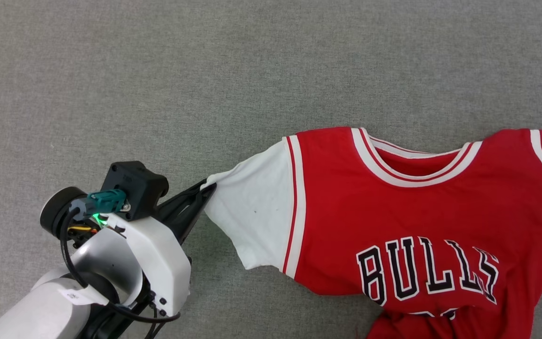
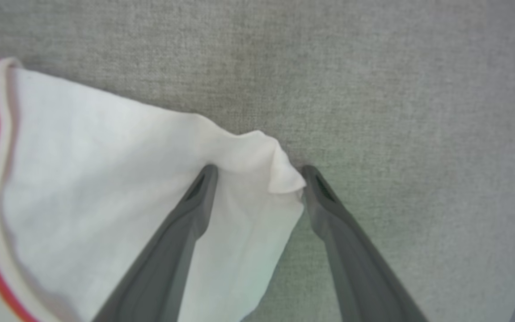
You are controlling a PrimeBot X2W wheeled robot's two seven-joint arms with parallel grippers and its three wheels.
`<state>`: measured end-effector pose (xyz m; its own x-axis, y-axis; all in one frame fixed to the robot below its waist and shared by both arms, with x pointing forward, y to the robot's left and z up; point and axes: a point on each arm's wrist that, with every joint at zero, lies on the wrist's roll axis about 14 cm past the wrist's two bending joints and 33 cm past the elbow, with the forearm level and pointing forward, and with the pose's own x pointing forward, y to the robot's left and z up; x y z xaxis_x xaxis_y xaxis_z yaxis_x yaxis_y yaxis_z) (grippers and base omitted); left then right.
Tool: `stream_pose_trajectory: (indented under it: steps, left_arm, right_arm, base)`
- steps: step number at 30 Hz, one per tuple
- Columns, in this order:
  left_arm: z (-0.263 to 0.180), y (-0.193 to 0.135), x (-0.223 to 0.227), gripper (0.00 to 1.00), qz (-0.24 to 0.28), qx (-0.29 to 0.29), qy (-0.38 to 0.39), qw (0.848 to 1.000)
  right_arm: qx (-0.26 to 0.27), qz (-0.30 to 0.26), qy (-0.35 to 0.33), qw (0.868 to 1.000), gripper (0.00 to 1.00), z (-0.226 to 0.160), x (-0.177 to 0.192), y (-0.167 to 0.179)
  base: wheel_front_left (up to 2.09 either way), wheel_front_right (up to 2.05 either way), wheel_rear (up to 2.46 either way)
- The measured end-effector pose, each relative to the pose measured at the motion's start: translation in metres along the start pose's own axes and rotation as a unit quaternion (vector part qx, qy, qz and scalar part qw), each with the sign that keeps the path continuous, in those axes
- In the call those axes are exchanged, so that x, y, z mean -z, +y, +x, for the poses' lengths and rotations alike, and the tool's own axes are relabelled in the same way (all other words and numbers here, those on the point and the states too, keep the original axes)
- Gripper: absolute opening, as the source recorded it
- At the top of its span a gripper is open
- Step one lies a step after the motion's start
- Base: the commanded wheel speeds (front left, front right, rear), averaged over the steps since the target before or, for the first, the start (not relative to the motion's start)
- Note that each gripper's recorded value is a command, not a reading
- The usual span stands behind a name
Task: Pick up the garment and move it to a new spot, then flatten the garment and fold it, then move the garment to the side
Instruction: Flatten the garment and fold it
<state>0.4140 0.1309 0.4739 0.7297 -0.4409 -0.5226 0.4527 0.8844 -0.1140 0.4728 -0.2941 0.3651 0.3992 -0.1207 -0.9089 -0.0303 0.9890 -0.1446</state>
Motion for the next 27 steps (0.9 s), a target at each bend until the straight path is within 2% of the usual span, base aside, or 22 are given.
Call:
stream_pose_trajectory:
  steps: [1,2,3,4,5,10,17,22,27]
  left_arm:
    - [0.001,0.0,0.001,0.0,-0.001,-0.001,0.002,1.0]
    - [0.001,0.001,0.003,0.0,-0.002,-0.002,0.005,1.0]
    - [0.001,0.003,0.005,0.0,-0.003,-0.004,0.008,1.0]
    - [0.002,0.004,0.006,0.0,-0.002,-0.006,0.01,1.0]
    - [0.002,0.005,0.007,0.0,-0.001,-0.008,0.012,1.0]
    - [0.0,0.006,0.006,0.0,0.001,-0.013,0.006,1.0]
    - [-0.014,0.008,-0.013,0.0,0.009,-0.027,-0.034,0.999]
    - [-0.031,0.01,-0.034,0.0,0.022,-0.043,-0.079,0.996]
    - [-0.051,0.008,-0.065,0.0,0.041,-0.057,-0.136,0.988]
  right_arm:
    - [-0.004,-0.001,0.005,1.0,1.0,0.003,0.002,0.003]
    - [-0.006,-0.001,0.011,1.0,0.69,0.005,0.004,0.003]
    - [-0.007,-0.003,0.013,1.0,0.43,0.005,0.005,0.004]
    - [-0.008,-0.006,0.015,1.0,0.05,0.006,0.006,0.005]
    - [-0.01,-0.009,0.015,1.0,0.0,0.005,0.007,0.007]
    - [-0.021,-0.014,-0.011,1.0,0.0,-0.001,0.004,0.013]
    - [-0.03,-0.006,-0.095,0.995,0.0,-0.033,-0.019,0.011]
    - [-0.024,0.002,-0.181,0.983,0.0,-0.073,-0.044,-0.001]
    - [-0.01,0.002,-0.263,0.965,0.0,-0.122,-0.068,-0.017]
  base:
    - [0.0,0.0,0.0]
    - [0.0,0.0,0.0]
    - [0.0,0.0,0.0]
    - [0.0,0.0,0.0]
    - [0.0,0.0,0.0]
    - [0.0,0.0,0.0]
    - [0.0,0.0,0.0]
    - [0.0,0.0,0.0]
    - [0.0,0.0,0.0]
